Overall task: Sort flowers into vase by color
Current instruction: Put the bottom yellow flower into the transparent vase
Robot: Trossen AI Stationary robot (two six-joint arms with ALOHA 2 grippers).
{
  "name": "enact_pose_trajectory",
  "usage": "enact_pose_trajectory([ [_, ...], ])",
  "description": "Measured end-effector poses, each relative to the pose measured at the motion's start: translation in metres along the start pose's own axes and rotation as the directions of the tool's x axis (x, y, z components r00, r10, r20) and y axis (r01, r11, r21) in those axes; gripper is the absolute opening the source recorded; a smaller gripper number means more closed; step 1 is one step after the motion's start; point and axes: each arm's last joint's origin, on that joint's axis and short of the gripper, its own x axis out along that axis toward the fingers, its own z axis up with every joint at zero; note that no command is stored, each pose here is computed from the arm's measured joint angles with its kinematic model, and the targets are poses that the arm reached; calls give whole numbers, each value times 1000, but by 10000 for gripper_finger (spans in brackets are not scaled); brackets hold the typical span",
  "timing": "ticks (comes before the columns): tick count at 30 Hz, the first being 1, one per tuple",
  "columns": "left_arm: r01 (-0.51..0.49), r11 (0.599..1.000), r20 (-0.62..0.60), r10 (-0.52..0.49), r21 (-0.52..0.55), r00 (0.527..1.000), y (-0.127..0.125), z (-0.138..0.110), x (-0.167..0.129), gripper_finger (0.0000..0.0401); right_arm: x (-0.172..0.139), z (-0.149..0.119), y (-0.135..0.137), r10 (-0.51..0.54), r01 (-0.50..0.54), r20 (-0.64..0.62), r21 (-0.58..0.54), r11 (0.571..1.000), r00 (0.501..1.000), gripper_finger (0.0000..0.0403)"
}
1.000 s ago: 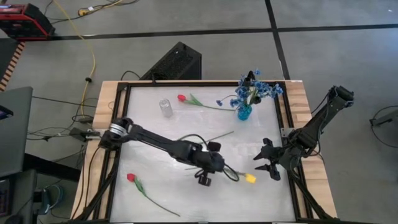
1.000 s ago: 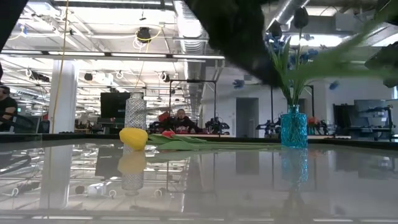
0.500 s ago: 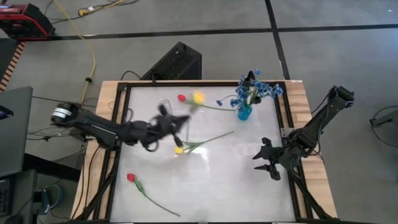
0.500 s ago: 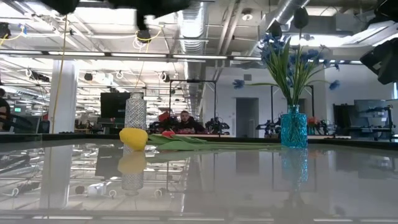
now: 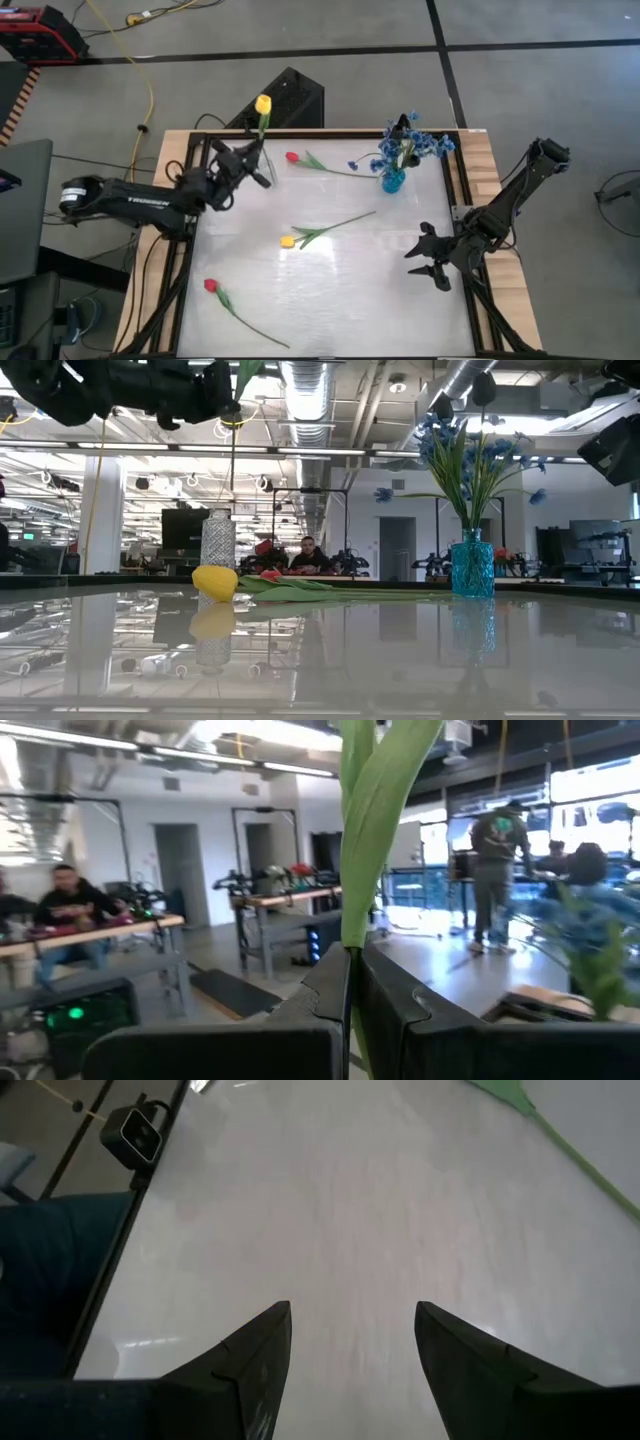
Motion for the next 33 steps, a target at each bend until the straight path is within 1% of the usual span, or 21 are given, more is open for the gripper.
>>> enact_pose_trajectory([
  [4, -49, 998, 9, 49, 36, 999, 13, -2, 8, 0, 0, 0, 0, 3, -3, 3, 16, 1000, 1000, 239],
  [8, -94, 990, 7, 93, 105, 996, 21, -4, 14, 0, 0, 0, 0, 4, -4, 3, 29, 1000, 1000, 239],
  [14, -89, 987, 5, 89, 133, 996, 26, -6, 17, 0, 0, 0, 0, 11, -10, -3, 47, 999, 1000, 239],
  [19, -84, 978, -49, 95, 190, 994, 28, -13, 19, 0, 0, 0, 0, 11, -11, -3, 47, 999, 1000, 239],
  [23, -63, 977, -81, 80, 202, 993, 32, -20, 22, 0, 0, 0, 1, 11, -11, -3, 47, 999, 1000, 239],
  [26, -48, 981, -83, 65, 189, 994, 36, -23, 26, 0, 0, 0, 1, 11, -11, -3, 47, 999, 1000, 239],
  [29, -56, 981, -85, 73, 188, 994, 41, -26, 29, 0, 0, 0, 1, 12, -11, -4, 54, 998, 1000, 239],
  [33, -71, 983, -38, 78, 168, 996, 45, -20, 30, 0, 0, 0, 1, 13, -13, -5, 55, 998, 1000, 239],
])
